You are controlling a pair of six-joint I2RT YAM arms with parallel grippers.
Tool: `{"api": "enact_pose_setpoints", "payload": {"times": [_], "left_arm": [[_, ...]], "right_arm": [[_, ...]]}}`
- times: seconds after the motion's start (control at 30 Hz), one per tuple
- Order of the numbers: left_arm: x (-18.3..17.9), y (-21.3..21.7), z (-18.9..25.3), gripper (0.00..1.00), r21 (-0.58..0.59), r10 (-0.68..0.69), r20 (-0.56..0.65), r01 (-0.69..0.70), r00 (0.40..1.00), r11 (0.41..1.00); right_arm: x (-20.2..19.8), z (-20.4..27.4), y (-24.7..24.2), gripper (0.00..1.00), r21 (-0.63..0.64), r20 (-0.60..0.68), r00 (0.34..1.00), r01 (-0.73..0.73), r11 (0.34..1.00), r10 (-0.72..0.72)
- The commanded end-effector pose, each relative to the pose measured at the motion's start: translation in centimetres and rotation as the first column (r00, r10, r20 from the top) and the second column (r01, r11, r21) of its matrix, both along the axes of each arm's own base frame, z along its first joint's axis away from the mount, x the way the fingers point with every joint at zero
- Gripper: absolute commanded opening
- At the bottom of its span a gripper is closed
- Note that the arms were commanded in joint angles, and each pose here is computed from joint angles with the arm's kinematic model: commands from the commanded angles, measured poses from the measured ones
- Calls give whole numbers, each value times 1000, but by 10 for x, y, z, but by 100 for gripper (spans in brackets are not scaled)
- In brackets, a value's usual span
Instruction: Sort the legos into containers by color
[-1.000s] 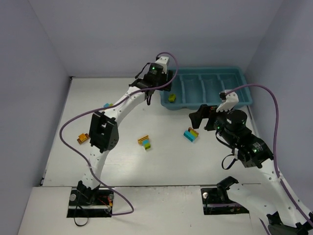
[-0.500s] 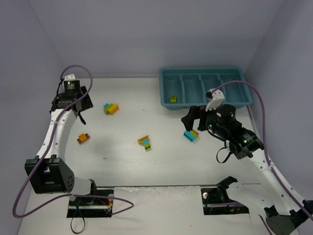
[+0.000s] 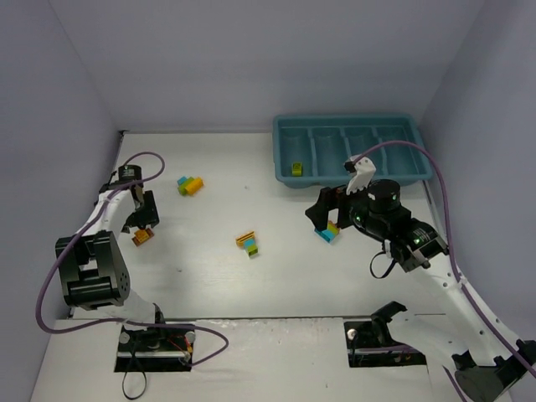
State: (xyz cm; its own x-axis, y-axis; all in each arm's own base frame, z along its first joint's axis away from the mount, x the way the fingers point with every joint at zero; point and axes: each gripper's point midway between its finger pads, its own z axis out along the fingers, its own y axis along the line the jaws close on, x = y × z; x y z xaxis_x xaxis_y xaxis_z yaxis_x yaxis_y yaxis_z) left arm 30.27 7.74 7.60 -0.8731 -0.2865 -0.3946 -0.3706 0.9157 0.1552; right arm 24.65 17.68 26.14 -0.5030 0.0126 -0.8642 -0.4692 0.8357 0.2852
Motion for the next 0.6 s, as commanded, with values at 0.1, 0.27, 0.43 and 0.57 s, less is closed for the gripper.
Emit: {"api": "enact_pose_setpoints", "payload": {"times": [0.1,0.27,0.43,0.57], "left_arm": [[10,9,7,59,-7,-82,38,82,996,997],[10,-2,-10,59,-77,-134,12,135,991,988],[10,-8,-18,58,-110,-158,-8,157,987,982],[10,-6,-18,57,-111,-154,-24,150,988,982]], "right_arm": [[-3,22,7,100,33,102,993,-61,998,58],[-7,22,5,100,27,118,991,-69,997,66],[-8,21,3,100,23,126,990,-67,997,64],[-9,21,2,100,21,129,989,-70,997,66]]}}
